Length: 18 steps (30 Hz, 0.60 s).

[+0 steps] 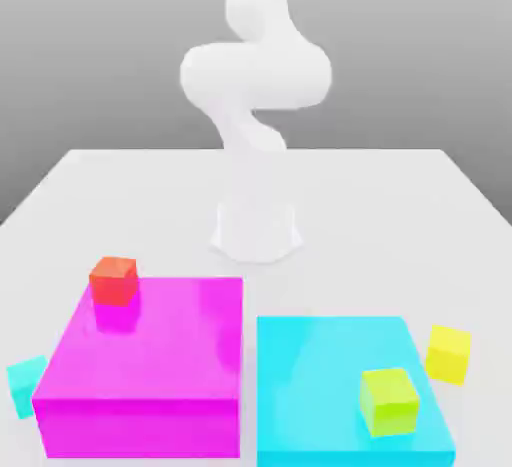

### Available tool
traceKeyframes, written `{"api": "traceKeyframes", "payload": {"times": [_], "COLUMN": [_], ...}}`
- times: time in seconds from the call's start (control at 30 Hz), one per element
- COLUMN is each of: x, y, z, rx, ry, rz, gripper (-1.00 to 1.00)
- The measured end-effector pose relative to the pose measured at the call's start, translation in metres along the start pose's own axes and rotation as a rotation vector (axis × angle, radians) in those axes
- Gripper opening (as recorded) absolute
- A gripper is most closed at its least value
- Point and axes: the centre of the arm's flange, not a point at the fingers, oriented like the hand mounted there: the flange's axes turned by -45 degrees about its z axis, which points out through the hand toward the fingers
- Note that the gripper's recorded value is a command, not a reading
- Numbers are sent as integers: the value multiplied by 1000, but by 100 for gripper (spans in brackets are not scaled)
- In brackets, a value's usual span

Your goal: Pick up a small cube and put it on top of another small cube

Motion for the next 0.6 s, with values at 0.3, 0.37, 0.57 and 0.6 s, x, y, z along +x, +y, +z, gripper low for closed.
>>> {"api": "traceKeyframes", "payload": {"times": [0.3, 0.37, 0.57, 0.6], "x": [-40, -57, -121, -134], "y": [-74, -94, -155, -164], "z": [149, 177, 249, 260], "rx": [223, 260, 347, 357], "ry": [-217, -264, -398, -419], "rz": [-243, -299, -480, -512], "gripper": [0, 0, 0, 0]}}
